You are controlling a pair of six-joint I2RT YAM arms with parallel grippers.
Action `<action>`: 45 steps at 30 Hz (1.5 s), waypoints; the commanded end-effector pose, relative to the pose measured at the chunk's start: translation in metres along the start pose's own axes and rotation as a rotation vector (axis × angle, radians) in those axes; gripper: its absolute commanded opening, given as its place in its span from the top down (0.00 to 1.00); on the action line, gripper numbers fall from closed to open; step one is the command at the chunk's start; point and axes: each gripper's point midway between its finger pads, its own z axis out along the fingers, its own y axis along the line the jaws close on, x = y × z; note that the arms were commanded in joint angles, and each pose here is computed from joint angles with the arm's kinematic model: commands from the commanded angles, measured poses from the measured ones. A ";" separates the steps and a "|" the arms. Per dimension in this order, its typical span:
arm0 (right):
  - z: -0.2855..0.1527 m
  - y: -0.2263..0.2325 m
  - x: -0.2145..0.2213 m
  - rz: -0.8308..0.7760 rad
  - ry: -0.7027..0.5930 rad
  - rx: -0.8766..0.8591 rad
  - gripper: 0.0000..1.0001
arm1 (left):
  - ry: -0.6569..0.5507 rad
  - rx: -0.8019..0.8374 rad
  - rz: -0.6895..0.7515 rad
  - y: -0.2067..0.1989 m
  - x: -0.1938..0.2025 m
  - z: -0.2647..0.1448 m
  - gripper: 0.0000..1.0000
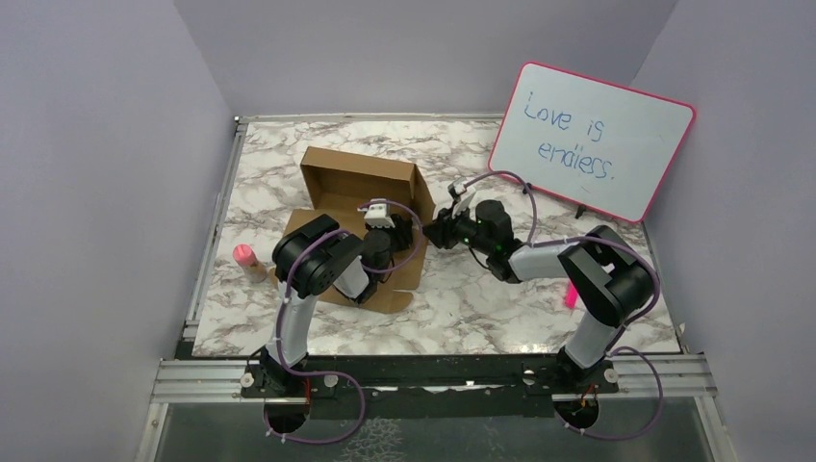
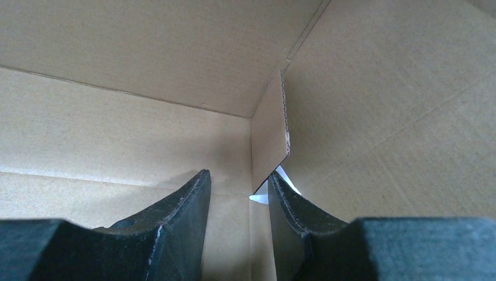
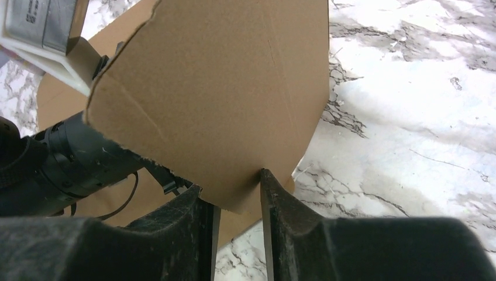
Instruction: Fold the paper box
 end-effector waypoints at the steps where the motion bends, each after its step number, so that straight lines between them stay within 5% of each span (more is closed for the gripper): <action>1: -0.005 0.007 0.006 -0.012 -0.006 -0.022 0.64 | 0.111 -0.004 0.030 0.013 0.036 -0.011 0.59; 17: -0.041 -0.012 -0.024 -0.140 -0.107 0.128 0.44 | 0.114 0.016 0.038 0.012 0.039 -0.012 0.59; 33: -0.092 -0.105 -0.094 -0.132 -0.286 0.445 0.43 | 0.108 0.011 0.041 0.013 0.037 -0.014 0.59; 38: -0.074 -0.128 -0.093 -0.177 -0.222 0.422 0.44 | 0.111 0.015 0.041 0.013 0.039 -0.013 0.59; 45: -0.020 -0.105 -0.063 -0.203 -0.082 0.126 0.47 | 0.111 0.012 0.031 0.016 0.039 -0.014 0.59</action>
